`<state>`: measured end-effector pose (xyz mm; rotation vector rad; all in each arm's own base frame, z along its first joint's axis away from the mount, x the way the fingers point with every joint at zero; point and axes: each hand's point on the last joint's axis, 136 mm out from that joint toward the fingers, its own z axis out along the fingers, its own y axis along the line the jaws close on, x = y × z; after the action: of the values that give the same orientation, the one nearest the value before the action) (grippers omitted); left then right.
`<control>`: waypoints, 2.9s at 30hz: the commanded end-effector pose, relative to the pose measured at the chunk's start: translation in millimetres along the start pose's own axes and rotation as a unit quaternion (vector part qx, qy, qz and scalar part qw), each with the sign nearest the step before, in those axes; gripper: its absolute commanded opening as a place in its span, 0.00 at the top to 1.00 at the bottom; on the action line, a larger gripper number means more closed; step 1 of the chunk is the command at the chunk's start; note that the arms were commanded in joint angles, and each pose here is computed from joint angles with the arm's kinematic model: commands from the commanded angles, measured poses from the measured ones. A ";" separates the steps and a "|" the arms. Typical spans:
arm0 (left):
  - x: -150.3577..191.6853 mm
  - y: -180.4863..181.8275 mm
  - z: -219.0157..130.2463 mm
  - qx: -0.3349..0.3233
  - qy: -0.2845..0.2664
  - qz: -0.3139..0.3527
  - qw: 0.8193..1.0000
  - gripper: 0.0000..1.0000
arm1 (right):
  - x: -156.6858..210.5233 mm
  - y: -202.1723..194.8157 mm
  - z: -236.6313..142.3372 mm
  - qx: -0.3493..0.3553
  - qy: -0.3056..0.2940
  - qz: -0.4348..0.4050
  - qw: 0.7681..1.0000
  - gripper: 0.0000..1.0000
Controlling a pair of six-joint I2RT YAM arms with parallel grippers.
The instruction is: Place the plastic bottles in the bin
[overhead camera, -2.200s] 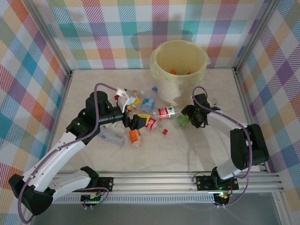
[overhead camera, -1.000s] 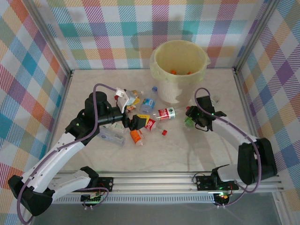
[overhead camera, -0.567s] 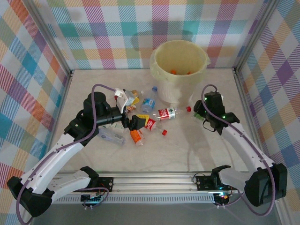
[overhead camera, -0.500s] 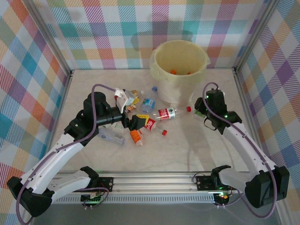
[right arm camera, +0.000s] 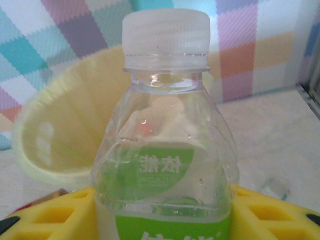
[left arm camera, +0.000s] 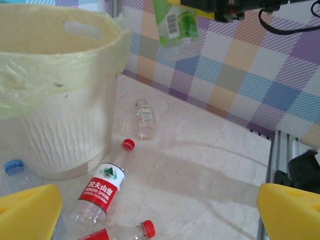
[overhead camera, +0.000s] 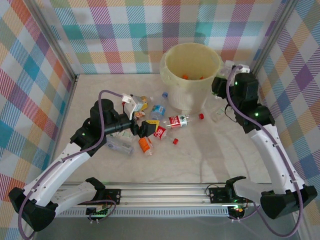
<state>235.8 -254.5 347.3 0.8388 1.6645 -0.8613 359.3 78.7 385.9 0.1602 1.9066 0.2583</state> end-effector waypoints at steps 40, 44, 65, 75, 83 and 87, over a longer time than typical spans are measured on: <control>-12.8 44.2 -4.9 -0.127 -0.082 -0.067 0.986 0.00 | 51.7 121.5 166.5 -0.193 0.253 -0.092 0.943 0.41; -6.7 43.9 2.2 -0.121 -0.048 -0.077 0.989 0.00 | 60.4 122.1 170.5 -0.197 0.266 -0.090 0.939 0.38; 0.7 35.8 8.3 -0.096 -0.009 -0.066 0.993 0.00 | 30.9 117.6 160.7 -0.172 0.228 -0.088 0.954 0.26; 0.1 27.1 7.1 -0.075 -0.004 -0.053 0.996 0.00 | -14.7 113.7 111.0 -0.171 0.150 -0.101 0.968 0.23; 1.1 6.5 12.3 -0.013 0.016 -0.046 0.999 0.00 | -13.8 88.5 55.6 -0.142 0.123 -0.068 0.980 0.21; 4.5 -0.2 16.6 0.008 0.031 -0.045 0.998 0.00 | 0.4 59.5 31.8 -0.087 0.123 -0.028 0.988 0.20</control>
<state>254.8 -258.0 332.0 0.7302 1.7890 -0.8699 394.8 155.8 392.7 -0.1825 2.1254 0.4539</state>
